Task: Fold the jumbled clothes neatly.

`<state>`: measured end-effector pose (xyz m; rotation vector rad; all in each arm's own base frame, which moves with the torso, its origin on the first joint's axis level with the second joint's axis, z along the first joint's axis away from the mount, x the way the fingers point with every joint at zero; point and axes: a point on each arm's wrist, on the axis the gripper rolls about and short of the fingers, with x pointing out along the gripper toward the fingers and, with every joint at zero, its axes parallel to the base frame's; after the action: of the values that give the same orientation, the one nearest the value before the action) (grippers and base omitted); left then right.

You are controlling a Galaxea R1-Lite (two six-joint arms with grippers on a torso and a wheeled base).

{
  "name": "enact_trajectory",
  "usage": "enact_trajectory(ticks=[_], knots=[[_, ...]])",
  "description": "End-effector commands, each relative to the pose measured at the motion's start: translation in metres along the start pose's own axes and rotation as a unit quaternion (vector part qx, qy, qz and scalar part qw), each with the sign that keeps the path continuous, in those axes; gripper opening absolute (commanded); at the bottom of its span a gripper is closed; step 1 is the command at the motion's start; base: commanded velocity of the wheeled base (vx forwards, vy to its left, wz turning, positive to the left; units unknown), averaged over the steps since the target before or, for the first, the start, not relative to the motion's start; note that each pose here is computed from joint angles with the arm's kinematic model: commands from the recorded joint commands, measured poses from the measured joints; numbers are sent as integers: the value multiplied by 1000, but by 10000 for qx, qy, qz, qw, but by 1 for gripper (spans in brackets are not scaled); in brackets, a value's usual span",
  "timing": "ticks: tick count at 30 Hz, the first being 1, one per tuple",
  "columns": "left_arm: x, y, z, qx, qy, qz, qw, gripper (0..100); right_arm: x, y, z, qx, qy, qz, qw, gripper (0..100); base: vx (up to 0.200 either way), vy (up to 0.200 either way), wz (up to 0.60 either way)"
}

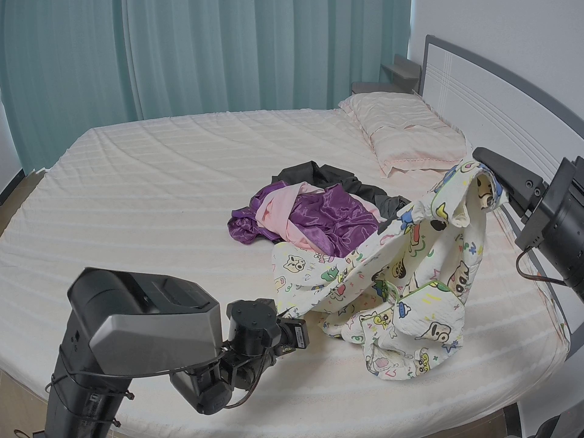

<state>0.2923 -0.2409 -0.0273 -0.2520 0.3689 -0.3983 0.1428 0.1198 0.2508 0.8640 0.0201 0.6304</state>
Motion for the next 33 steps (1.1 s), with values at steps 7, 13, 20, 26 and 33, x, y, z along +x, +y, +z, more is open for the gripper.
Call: enact_trajectory(ticks=[7,13,20,26,33], knots=[[-50,12,98,-329,-1293,486,9899,0,28,-68,0,-286,-206,-1517,9878,0,0,0,0],[-85,19,162,-265,-2255,585,9721,0,42,-86,15,-338,-533,-1807,9815,0,0,0,0],[-117,19,218,2,-3238,780,9429,0,69,-59,47,-515,-1063,-1638,9794,0,0,0,0],[-133,17,256,415,-3896,1254,9114,0,84,-39,70,-1222,-1568,-2001,9594,0,0,0,0],[-146,15,280,593,-4246,1707,8872,0,94,-44,62,-1825,-1573,-2434,9395,0,0,0,0]])
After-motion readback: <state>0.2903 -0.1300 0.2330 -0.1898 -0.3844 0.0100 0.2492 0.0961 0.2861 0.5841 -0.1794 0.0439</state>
